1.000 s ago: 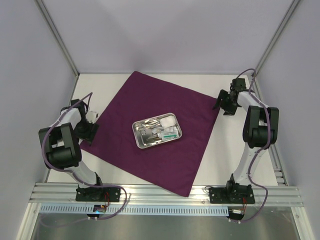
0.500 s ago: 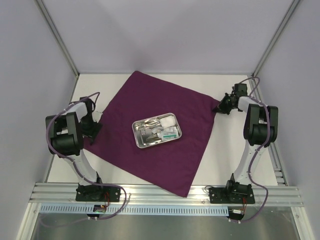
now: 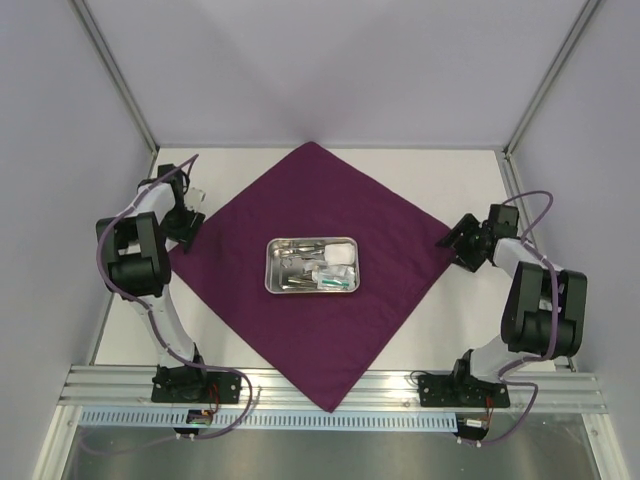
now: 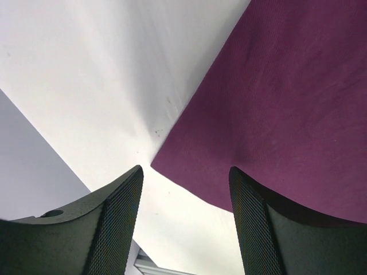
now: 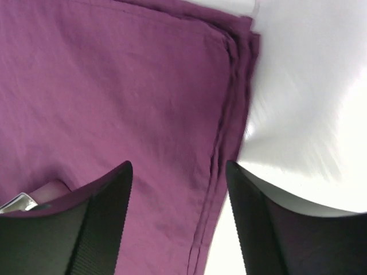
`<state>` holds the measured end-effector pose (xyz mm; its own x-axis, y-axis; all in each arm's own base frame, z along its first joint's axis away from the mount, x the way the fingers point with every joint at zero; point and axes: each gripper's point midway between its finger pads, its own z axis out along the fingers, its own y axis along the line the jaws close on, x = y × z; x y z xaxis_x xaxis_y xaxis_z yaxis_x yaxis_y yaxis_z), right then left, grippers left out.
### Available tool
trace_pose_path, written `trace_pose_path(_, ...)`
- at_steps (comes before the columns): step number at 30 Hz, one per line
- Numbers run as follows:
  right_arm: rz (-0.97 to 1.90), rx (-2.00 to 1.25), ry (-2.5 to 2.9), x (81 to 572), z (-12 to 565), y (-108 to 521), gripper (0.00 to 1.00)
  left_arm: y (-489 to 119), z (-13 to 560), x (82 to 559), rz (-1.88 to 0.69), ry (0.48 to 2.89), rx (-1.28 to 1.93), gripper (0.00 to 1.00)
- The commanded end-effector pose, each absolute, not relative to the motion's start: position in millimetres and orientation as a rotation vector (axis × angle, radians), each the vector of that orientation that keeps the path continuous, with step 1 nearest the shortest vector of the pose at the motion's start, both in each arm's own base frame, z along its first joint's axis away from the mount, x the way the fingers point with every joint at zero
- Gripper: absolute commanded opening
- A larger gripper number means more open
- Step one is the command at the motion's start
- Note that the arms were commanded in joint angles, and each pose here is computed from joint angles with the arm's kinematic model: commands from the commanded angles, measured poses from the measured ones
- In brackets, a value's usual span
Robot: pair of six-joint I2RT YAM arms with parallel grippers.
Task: Prepare the surgical pack
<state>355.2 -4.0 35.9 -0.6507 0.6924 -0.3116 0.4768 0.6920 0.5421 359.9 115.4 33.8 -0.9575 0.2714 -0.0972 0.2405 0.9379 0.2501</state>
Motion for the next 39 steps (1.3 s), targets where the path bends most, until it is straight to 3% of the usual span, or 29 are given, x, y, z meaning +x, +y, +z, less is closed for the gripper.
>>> trace_pose_path(1,0.343,0.851,2.364,345.3,63.3,-24.6,0.7,105.7,56.1,367.0,0.302,2.909,0.388,0.71)
trace_pose_path(4,0.202,0.659,2.314,340.1,116.5,-4.6,0.73,97.9,69.2,351.9,0.265,2.887,0.399,0.72)
trace_pose_path(6,0.191,0.373,2.33,329.1,146.4,51.2,0.72,93.3,76.4,334.8,0.25,2.887,0.41,0.72)
trace_pose_path(10,0.305,-0.174,2.402,275.3,150.8,160.9,0.71,83.8,85.9,300.6,0.214,2.892,0.429,0.73)
trace_pose_path(14,0.405,-0.873,2.407,164.1,129.6,256.7,0.7,76.3,100.3,263.4,0.212,2.867,0.449,0.74)
trace_pose_path(20,0.486,-1.552,2.228,20.3,89.7,307.8,0.69,72.7,109.7,225.4,0.242,2.846,0.471,0.75)
trace_pose_path(26,0.44,-1.79,2.137,-37.6,53.0,317.2,0.69,68.1,120.8,211.5,0.234,2.821,0.468,0.76)
trace_pose_path(36,0.169,-1.696,2.125,-9.4,20.2,306.7,0.64,56.7,124.4,204.4,0.157,2.81,0.452,0.76)
trace_pose_path(39,0.122,-1.676,2.125,-1.2,13.7,304.2,0.54,55.4,123.9,203.8,0.149,2.813,0.453,0.76)
